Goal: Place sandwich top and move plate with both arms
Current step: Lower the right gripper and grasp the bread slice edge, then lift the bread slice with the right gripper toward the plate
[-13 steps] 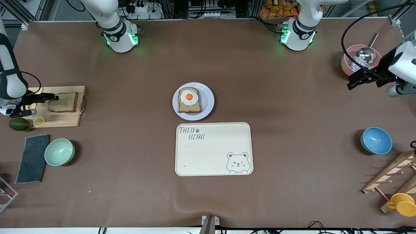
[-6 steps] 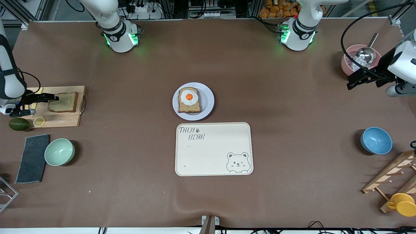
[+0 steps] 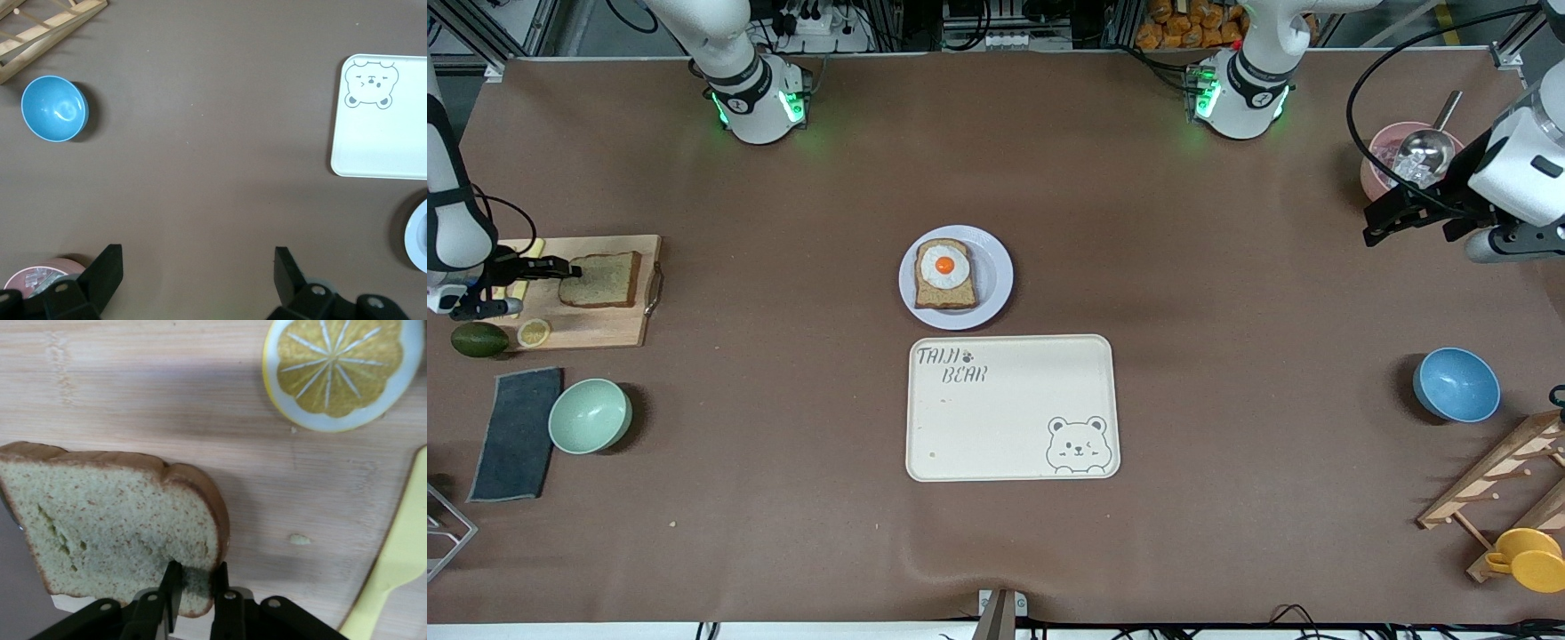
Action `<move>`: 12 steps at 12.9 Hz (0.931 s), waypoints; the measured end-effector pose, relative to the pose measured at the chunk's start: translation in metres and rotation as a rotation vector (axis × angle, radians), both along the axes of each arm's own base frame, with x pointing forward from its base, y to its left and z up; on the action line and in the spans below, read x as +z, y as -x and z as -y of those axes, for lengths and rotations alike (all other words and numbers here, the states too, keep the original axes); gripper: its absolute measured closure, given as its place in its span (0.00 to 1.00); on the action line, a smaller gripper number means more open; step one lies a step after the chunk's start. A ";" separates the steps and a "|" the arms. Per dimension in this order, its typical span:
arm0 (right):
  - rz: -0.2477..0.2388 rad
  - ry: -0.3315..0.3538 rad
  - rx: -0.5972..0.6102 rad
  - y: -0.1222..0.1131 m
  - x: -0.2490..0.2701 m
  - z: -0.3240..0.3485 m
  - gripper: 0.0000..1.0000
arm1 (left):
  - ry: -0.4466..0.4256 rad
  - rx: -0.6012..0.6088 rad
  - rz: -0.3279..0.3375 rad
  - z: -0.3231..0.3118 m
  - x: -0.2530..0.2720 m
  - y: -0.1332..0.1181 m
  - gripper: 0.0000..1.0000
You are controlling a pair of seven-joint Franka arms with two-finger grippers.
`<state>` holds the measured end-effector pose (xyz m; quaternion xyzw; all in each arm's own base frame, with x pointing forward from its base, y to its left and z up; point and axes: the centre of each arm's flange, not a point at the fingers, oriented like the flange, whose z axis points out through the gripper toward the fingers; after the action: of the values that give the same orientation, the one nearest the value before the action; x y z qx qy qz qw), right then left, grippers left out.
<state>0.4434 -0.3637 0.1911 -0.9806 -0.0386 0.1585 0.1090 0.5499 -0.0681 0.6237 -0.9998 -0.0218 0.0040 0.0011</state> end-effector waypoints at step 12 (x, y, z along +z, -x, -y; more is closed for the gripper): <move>-0.006 -0.027 0.043 -0.044 0.067 -0.003 0.94 | 0.000 0.016 0.002 -0.009 0.001 -0.001 0.00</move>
<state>0.4877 -0.3605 0.2585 -0.9775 -0.0615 0.1629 0.1190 0.5513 -0.0592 0.6243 -0.9995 -0.0300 0.0029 0.0009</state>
